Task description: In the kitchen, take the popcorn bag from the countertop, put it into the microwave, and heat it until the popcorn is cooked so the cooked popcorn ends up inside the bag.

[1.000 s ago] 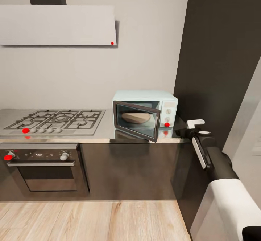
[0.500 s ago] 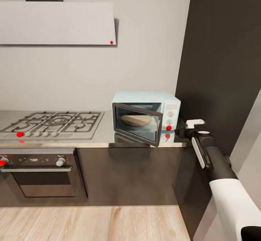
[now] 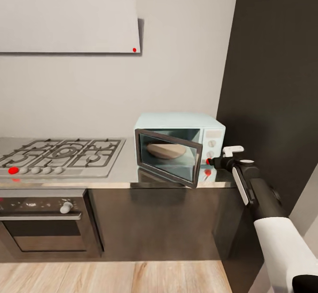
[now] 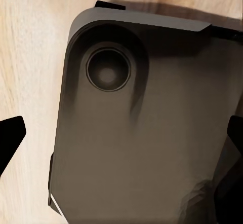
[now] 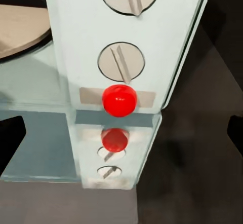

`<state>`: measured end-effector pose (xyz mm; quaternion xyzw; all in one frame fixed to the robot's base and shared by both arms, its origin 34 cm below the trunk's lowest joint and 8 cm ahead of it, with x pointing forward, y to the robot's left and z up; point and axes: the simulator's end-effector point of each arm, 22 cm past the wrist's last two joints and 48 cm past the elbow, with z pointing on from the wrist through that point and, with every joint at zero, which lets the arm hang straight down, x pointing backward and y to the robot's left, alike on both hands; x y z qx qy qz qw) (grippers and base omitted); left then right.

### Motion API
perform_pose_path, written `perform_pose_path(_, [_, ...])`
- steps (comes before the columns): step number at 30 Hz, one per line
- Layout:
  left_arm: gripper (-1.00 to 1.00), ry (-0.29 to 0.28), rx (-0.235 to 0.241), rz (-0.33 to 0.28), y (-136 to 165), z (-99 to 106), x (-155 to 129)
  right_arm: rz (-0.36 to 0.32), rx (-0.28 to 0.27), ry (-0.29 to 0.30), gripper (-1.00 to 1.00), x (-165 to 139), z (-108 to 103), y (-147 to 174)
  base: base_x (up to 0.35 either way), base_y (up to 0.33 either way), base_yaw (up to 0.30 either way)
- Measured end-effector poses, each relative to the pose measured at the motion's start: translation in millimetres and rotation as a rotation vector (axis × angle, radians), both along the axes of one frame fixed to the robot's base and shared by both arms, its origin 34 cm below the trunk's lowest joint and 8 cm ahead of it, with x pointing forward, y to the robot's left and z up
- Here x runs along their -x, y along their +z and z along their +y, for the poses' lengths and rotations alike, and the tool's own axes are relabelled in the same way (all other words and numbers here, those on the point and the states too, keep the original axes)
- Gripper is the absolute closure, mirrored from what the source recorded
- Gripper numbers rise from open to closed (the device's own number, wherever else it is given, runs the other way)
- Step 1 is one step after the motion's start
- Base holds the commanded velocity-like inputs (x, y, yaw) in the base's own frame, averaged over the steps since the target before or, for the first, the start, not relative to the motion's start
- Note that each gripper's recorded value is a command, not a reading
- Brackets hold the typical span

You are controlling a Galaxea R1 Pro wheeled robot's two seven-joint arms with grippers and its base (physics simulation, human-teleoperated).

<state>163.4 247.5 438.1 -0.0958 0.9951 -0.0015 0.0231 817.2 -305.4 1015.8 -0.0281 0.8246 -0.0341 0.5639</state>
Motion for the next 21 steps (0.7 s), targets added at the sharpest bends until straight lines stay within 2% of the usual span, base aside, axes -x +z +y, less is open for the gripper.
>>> perform_pose_path(4, [-1.0,0.0,0.0,0.0,0,0,0,0.008,-0.018,0.045,-1.0,0,11,-2,0.05,0.0,0.0])
perform_pose_path(12, [-1.0,0.0,0.0,0.0,0,0,0,0.03,-0.088,0.223,-1.0,7,52,-6,0.003,0.0,0.0])
perform_pose_path(18, [-1.0,-0.001,0.0,0.0,0,0,0,0.038,-0.113,0.293,-1.0,11,67,-6,0.0,0.0,0.0])
perform_pose_path(21, [-1.0,-0.001,0.0,-0.002,0,0,-1,0.046,-0.139,0.359,-1.0,16,81,-7,-0.005,0.002,0.0])
